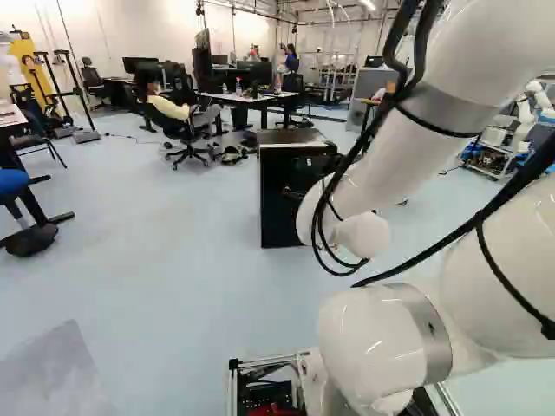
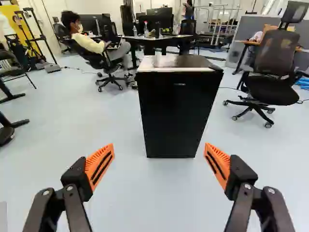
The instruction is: Grab a drink from the fridge
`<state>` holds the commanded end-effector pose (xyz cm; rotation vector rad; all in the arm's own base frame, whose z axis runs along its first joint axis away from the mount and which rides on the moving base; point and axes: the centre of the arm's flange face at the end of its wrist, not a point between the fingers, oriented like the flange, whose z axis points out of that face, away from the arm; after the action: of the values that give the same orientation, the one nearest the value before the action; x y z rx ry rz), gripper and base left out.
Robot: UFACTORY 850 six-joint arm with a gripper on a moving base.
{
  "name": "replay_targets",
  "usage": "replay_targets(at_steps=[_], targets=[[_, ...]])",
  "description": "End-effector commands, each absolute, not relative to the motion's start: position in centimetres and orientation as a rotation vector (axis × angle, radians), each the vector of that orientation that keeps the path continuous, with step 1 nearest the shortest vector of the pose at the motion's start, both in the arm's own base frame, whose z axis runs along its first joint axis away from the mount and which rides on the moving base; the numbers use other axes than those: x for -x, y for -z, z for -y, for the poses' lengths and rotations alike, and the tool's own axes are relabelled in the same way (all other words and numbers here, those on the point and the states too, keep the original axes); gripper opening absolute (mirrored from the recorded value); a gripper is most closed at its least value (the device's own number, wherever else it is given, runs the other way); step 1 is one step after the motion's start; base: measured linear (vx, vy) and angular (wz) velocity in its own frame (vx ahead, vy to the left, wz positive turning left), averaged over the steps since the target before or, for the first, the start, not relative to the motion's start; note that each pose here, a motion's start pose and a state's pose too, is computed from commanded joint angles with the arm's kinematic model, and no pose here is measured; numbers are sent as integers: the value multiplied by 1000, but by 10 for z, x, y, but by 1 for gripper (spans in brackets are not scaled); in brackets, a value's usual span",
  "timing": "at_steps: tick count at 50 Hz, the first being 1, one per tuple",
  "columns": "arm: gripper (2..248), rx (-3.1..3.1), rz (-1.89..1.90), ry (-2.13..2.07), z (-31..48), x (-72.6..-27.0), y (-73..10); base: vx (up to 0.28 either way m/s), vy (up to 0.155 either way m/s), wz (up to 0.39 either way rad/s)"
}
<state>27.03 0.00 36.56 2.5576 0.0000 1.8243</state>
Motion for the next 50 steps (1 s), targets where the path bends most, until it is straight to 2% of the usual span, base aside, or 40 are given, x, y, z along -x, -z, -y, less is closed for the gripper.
replay_targets(at_steps=[50], targets=[[247, -2558, 0, -1824, 0, -270, -366, 43, 4, -6]])
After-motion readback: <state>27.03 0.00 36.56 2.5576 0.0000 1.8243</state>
